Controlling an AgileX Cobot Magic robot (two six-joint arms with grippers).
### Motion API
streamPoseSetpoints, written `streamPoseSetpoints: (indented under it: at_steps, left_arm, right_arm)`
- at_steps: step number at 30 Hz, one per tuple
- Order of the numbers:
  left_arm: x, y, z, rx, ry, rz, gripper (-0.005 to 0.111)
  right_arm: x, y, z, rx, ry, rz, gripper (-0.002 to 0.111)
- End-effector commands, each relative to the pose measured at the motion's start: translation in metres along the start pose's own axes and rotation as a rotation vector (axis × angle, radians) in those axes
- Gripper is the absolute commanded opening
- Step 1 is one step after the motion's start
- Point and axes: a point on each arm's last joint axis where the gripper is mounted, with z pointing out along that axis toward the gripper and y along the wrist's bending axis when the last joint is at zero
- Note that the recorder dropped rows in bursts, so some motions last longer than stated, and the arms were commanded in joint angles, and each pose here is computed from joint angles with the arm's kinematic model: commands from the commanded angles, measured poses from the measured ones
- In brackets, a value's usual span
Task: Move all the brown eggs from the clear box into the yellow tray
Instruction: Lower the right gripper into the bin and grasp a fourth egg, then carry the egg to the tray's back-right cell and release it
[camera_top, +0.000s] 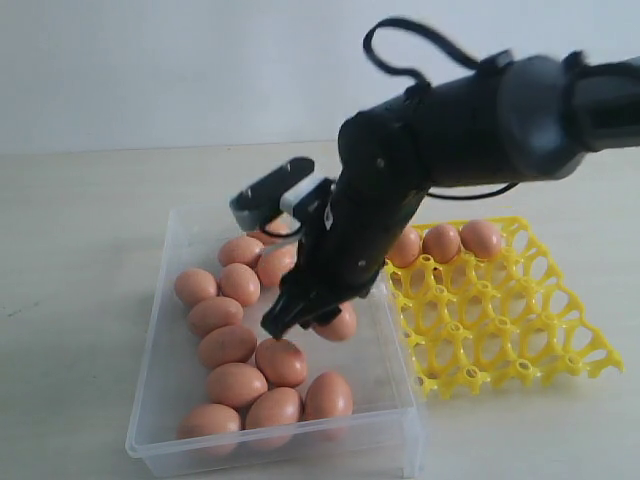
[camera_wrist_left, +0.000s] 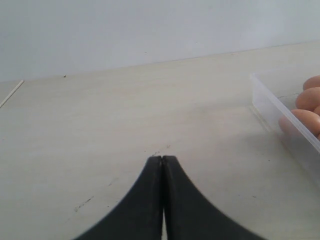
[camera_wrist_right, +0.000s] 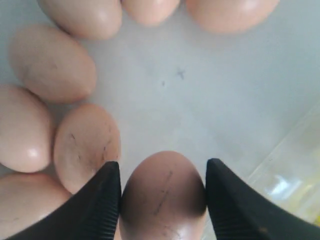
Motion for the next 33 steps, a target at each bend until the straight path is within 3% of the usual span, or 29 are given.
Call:
streamPoseSetpoints:
  at_steps: [1,9,15,23,33]
  left_arm:
    - [-0.003,0.000,0.000,0.001,-0.018,-0.005,0.000]
    - [-0.003,0.000,0.000,0.001,-0.018,-0.005,0.000]
    - [-0.003,0.000,0.000,0.001,-0.018,-0.005,0.000]
    - [-0.003,0.000,0.000,0.001,-0.018,-0.005,0.000]
    - [-0.003,0.000,0.000,0.001,-0.018,-0.005,0.000]
  right_arm:
    - [-0.011,-0.006,-0.075,0.047,-0.280,-0.005,0.000]
    - [0.035,-0.042,-0.146,0.209,-0.557,0.081,0.000]
    - [0.081,-0.084,-0.155,0.360,-0.703,0.241,0.000]
    - [0.114,-0.142,-0.117,0.435,-0.670,0.525,0.000]
    - [0.128,-0.172,-0.047,0.406,-0.526,0.649,0.000]
